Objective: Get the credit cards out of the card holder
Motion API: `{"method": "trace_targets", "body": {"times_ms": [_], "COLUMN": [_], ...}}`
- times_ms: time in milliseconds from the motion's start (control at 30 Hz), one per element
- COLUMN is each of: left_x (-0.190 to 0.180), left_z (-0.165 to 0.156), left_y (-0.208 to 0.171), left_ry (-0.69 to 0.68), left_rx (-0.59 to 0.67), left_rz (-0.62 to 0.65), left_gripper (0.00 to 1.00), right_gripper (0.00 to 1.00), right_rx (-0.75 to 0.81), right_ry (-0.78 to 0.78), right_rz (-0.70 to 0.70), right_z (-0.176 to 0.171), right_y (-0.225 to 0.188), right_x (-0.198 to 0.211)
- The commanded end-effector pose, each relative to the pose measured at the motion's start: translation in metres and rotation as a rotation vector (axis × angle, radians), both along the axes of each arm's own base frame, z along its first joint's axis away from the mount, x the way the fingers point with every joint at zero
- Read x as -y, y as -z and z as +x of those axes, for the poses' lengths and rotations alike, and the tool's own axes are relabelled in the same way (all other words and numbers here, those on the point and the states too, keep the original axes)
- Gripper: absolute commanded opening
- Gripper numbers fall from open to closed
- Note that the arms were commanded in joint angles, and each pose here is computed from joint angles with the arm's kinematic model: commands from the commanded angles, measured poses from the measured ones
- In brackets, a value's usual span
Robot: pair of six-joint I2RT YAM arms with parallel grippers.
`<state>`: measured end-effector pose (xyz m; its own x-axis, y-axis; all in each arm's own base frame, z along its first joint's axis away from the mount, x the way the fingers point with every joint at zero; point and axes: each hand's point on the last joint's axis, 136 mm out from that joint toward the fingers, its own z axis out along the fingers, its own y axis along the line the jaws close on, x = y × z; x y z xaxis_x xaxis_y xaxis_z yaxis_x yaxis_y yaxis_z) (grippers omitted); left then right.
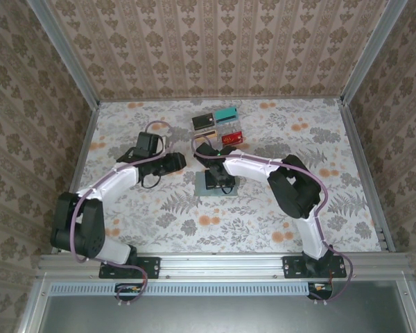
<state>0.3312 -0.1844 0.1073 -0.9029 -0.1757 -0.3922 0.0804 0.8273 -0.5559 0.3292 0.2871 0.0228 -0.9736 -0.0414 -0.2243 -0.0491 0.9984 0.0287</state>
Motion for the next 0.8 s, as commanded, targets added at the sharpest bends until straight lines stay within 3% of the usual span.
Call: {"method": "trace_targets", "body": {"times_ms": [0, 100, 767], "left_x": [0.024, 0.037, 0.075], "left_z": [-0.011, -0.016, -0.025], "left_y": [0.009, 0.017, 0.057], "left_ry": [0.036, 0.071, 0.155], "left_rx": [-0.108, -0.154, -0.307], "left_rz": [-0.169, -0.19, -0.164], "left_gripper": [0.49, 0.42, 0.32], "right_gripper": [0.5, 0.46, 0.38], "right_rx": [-0.076, -0.079, -0.076], "right_ry": [0.003, 0.004, 0.031], "right_rz": [-0.144, -0.133, -0.08], "right_z": [-0.016, -0.018, -0.019], "right_y": [0.026, 0.029, 0.031], "right_x": [0.027, 0.026, 0.028]}}
